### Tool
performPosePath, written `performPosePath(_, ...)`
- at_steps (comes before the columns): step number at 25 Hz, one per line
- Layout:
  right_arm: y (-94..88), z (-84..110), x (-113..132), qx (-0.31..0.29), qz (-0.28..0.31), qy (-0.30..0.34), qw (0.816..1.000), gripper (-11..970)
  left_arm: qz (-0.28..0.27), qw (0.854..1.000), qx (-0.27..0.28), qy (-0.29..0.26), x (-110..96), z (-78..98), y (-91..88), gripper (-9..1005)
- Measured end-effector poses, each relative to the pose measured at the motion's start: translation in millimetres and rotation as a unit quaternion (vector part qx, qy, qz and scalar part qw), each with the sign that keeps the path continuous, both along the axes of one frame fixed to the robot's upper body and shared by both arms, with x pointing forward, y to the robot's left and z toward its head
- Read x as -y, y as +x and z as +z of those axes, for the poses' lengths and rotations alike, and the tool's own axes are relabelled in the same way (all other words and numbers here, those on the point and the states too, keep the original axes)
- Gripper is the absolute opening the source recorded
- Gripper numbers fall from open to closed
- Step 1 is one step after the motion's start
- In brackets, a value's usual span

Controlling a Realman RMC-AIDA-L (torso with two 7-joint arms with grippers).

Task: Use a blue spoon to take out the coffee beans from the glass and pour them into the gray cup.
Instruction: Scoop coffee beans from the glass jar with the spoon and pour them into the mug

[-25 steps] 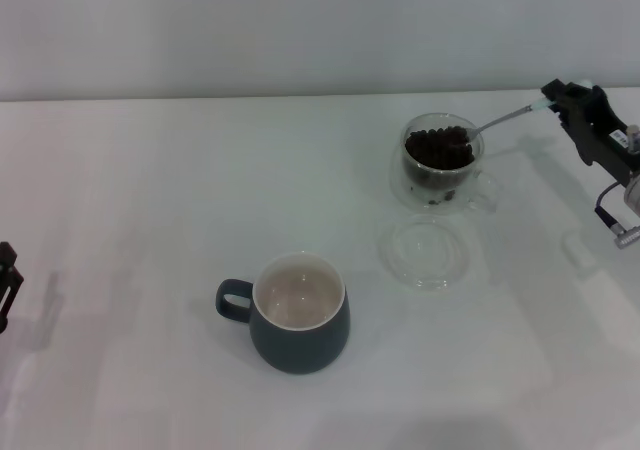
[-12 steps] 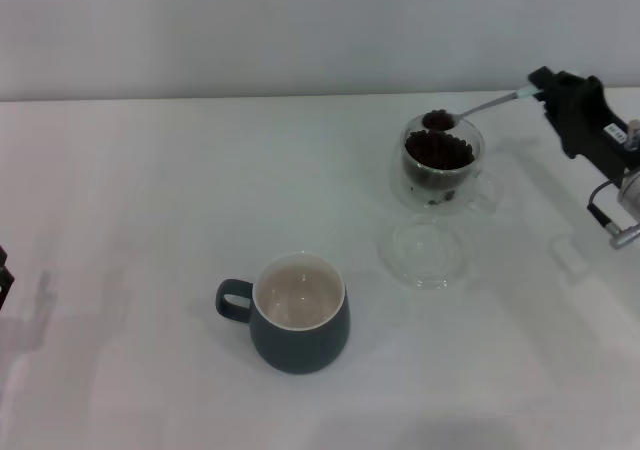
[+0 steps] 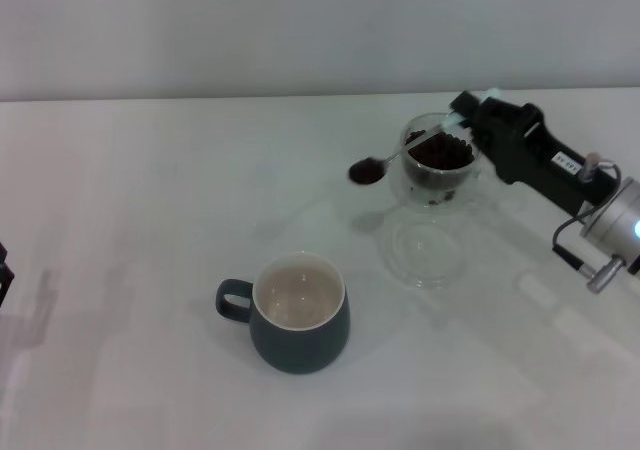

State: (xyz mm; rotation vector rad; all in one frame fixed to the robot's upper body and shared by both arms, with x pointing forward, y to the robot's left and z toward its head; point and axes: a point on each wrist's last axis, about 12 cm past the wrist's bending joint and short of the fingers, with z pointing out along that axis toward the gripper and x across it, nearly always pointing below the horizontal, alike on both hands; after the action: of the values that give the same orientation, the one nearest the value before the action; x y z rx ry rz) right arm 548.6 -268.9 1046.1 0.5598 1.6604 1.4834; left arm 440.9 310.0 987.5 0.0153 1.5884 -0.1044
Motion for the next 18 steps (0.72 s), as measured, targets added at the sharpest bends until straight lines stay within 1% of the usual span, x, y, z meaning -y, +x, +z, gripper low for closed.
performPosePath(5, -9.1, 1.3, -16, 0.006, 0.063, 0.009, 0.998, 143, -0.002, 1.000, 0.001, 0.001, 1, 0.5, 1.4, 757)
performPosePath(9, -12.6, 0.0, -27, 0.002, 0.093, 0.008, 0.996, 143, -0.002, 1.000, 0.001, 0.001, 1, 0.7, 1.9, 757)
performPosePath(13, -12.8, -1.3, -35, 0.007, 0.106, -0.008, 0.994, 143, -0.004, 1.000, 0.002, 0.002, 1, 0.9, 2.4, 756)
performPosePath(18, -14.1, -4.2, -37, 0.025, 0.104, -0.038, 0.994, 143, -0.008, 1.000, 0.004, 0.002, 3, 1.8, 4.8, 757)
